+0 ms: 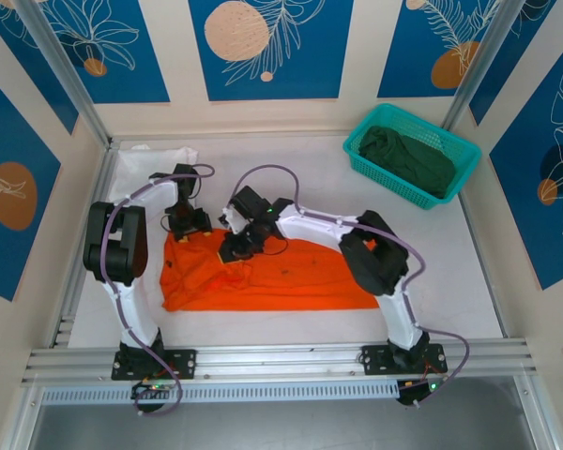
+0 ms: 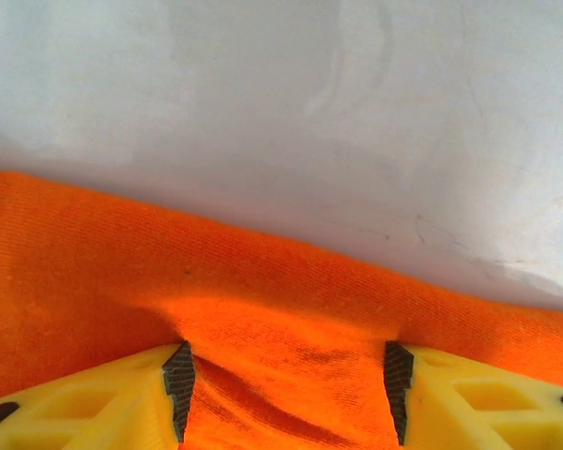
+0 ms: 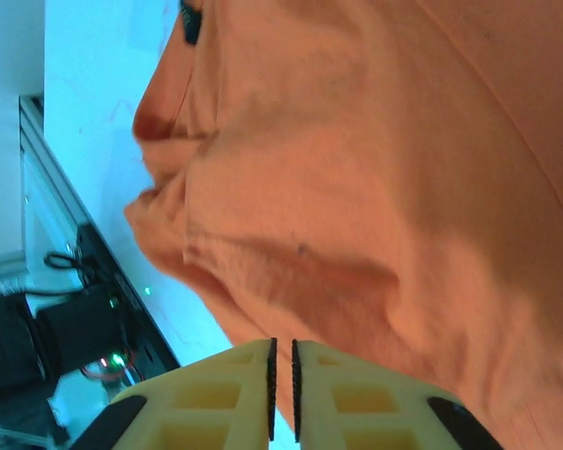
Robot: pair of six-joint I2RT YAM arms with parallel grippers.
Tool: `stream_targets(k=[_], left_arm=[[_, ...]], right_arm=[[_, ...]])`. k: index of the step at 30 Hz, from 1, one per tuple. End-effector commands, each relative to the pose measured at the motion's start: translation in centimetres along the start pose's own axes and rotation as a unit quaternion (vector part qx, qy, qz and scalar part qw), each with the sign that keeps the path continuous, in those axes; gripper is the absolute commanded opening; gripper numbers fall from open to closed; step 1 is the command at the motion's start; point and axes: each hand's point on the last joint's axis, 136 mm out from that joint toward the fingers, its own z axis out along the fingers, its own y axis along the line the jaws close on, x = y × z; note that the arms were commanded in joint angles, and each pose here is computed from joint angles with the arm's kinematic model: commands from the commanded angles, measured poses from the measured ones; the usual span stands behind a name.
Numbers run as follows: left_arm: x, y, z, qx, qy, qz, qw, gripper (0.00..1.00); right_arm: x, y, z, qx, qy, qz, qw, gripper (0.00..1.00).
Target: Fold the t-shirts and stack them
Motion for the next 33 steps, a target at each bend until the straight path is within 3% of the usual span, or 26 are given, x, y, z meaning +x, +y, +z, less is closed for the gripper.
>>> stream_targets(k=[1,7,14,18,24,26,28,33], left_arm=[[-0.6,-0.4,-1.2,0.015,-0.01,-0.005,1.0,0.58],[-0.5,-0.1,-1.5,0.009,-0.013,-0.006,1.0,0.58],[-0.5,0.1,-1.3,0.005,-0.014,-0.008,1.0,0.59],[-0.8,-0.1,-2.1,0.008,-0.02,-0.007,1.0,0.59],[-0.8,-0.7,-5.4,0.02,-0.054,-0.011,0.998,0.61],[-0.1,-0.6,-6.2,0.012,-0.059,-0.012,0.998,0.6],[1.2,-0.4,-6.5,0.003,-0.061,-0.023,0.998,0.55],[5.3,-0.6,-4.6,0.001,-0.048,-0.06,0.997,0.49]], right_arm=[[0.4,0.0,1.9,-0.014,0.044,0.061,0.997,0.13],[2.7,-1.2,4.6,0.0,0.096,0.073,0.993,0.07],[6.6,-1.3,3.1,0.016,0.115,0.031,0.993,0.09],[6.6,-1.4,0.5,0.013,0.099,0.041,0.994,0.11],[4.7,-0.4,-6.0,-0.009,0.016,0.033,0.999,0.26],[4.2,-3.3,-8.1,0.03,-0.019,0.073,0.997,0.3],[4.6,-8.3,-10.8,0.112,-0.047,0.137,0.983,0.34],[7.7,-17.9,-16.2,0.234,-0.09,0.273,0.929,0.41]])
